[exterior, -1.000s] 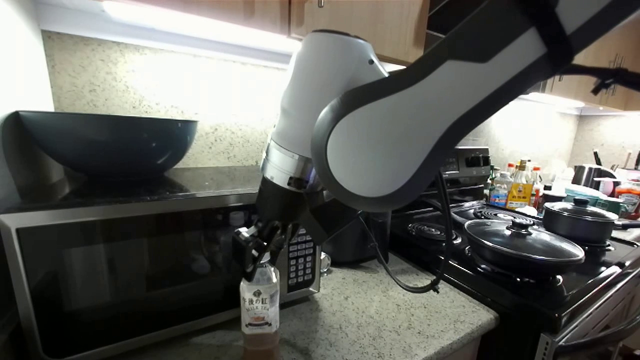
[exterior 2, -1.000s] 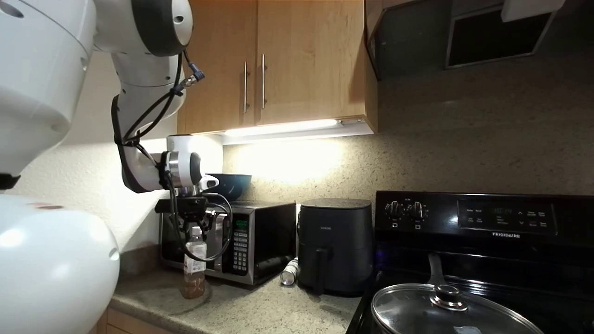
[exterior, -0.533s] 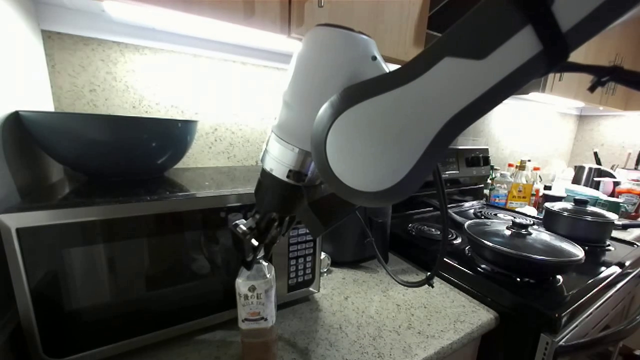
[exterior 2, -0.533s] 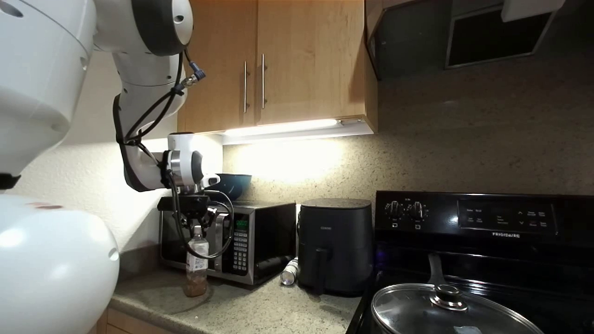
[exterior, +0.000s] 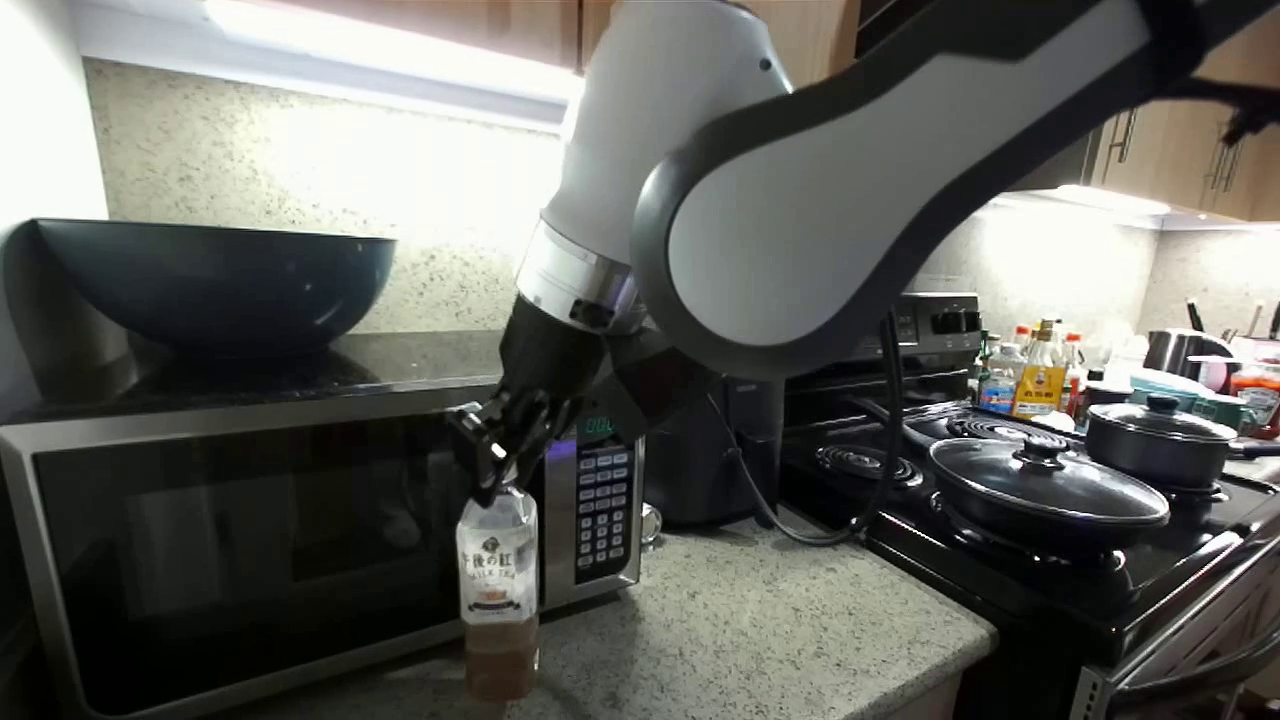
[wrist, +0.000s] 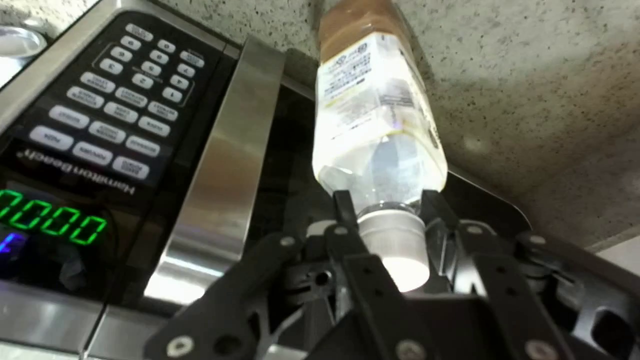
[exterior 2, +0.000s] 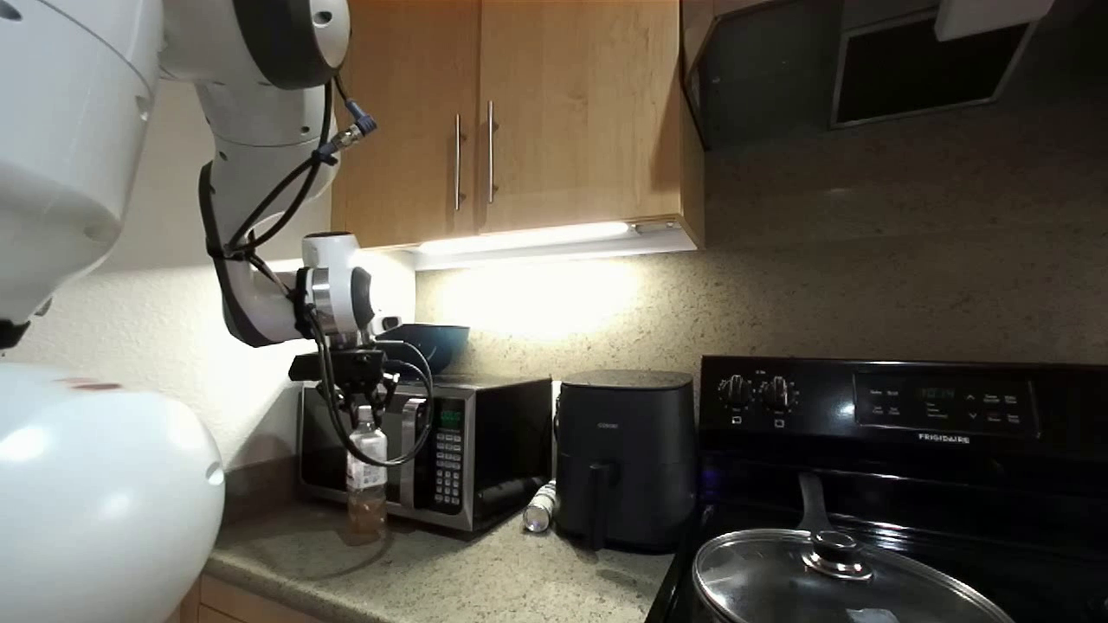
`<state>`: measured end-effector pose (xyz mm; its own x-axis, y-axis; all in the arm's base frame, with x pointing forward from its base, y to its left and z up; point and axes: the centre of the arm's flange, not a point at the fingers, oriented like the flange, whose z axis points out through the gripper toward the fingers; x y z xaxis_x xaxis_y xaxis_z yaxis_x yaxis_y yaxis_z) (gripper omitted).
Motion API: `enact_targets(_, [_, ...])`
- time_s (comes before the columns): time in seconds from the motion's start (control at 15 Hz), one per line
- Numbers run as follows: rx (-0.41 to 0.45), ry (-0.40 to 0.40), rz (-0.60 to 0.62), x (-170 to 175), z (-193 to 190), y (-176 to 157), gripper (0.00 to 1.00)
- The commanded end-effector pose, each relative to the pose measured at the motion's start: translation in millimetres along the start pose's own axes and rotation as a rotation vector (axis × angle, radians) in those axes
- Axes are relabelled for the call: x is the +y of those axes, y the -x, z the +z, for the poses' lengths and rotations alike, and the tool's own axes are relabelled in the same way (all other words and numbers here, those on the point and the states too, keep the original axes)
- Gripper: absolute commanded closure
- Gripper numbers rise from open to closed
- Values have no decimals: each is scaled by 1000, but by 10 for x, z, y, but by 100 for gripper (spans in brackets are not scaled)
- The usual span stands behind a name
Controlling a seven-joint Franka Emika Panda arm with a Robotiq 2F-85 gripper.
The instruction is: Pick up the bottle and put it on top of the microwave
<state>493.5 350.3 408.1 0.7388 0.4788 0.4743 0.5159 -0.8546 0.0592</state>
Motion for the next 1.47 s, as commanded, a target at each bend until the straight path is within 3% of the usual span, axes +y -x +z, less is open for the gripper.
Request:
enact_targets(0.0, [68, 36, 12, -232, -687, -55, 87])
enact_targets(0.27, [187, 56, 40, -390, -1351, -149, 87])
enact_targets(0.4, [185, 43, 77, -308, -1463, -120, 87])
enact_targets(0.53, [126, -17, 134, -174, -1387, -26, 86])
enact_targets(0.6, [159, 7, 102, -313, -1380, -197, 63])
enact_targets(0.8, [122, -10, 140, -242, -1278, -107, 63])
enact_targets(0.87, [120, -11, 141, -240, -1268, -97, 87])
enact_targets(1.4, [484, 256, -22, -473, -2268, -583, 87])
